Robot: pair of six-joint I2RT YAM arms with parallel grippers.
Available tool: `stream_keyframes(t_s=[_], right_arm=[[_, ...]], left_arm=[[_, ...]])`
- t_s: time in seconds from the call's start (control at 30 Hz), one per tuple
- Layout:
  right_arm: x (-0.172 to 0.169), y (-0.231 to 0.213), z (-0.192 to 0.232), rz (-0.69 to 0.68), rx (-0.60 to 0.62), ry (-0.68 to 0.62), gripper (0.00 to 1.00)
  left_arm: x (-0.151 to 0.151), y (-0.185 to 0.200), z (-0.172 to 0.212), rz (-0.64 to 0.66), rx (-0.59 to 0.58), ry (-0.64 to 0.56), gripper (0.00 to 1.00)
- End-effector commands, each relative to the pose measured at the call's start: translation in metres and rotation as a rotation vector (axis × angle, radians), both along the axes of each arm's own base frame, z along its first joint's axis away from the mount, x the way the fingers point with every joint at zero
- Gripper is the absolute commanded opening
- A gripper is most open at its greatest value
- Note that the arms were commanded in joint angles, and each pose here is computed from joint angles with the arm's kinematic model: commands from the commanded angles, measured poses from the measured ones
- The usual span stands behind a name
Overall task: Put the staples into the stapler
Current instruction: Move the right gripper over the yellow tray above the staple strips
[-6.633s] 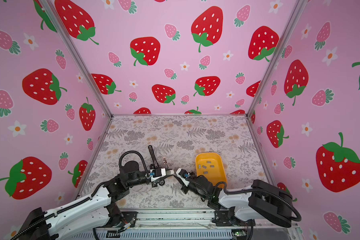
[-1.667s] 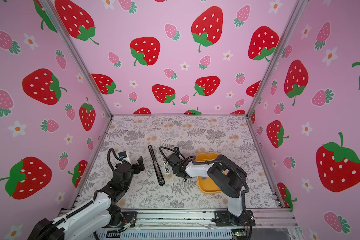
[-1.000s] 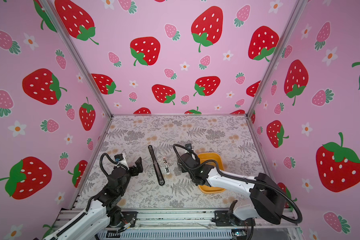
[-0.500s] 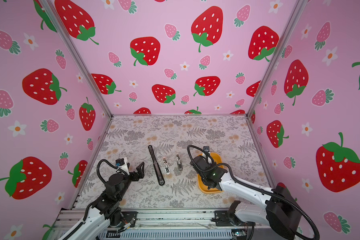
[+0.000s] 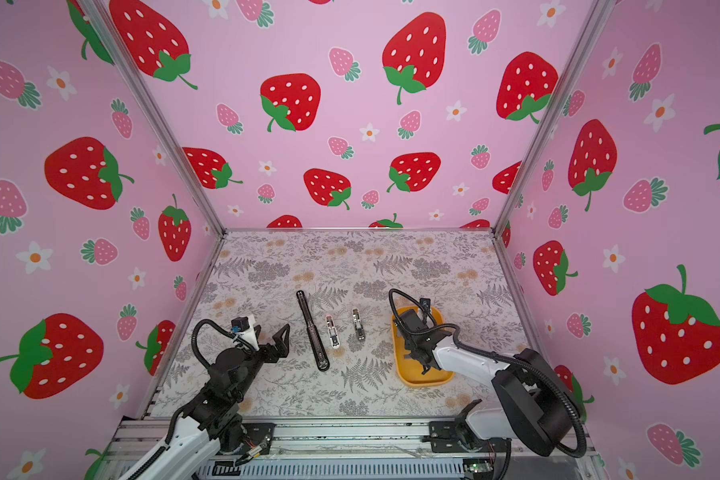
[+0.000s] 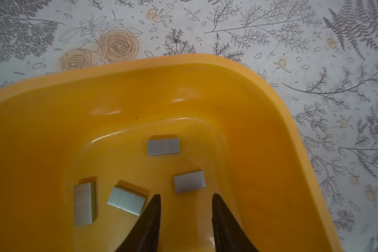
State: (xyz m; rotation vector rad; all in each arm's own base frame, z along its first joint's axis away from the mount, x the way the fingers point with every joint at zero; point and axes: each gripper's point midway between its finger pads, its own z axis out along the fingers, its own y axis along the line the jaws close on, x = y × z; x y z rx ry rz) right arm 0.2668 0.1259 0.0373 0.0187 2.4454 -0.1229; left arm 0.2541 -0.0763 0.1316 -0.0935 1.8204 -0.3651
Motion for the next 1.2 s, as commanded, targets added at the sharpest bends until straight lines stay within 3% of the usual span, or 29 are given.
stream_keyframes(t_s=[0.0, 0.5, 1.17], right_arm=[[-0.001, 0.004, -0.009, -0.015, 0.058, 0.010, 0.42], [-0.012, 0.002, -0.009, -0.044, 0.173, -0.018, 0.46], [-0.006, 0.013, -0.024, -0.045, 0.180, 0.014, 0.47]], left_arm=[[-0.001, 0.000, 0.000, 0.000, -0.009, 0.002, 0.99], [-0.001, 0.000, 0.001, -0.002, -0.012, -0.001, 0.99], [0.000, 0.002, 0.002, 0.012, -0.011, -0.002, 0.99]])
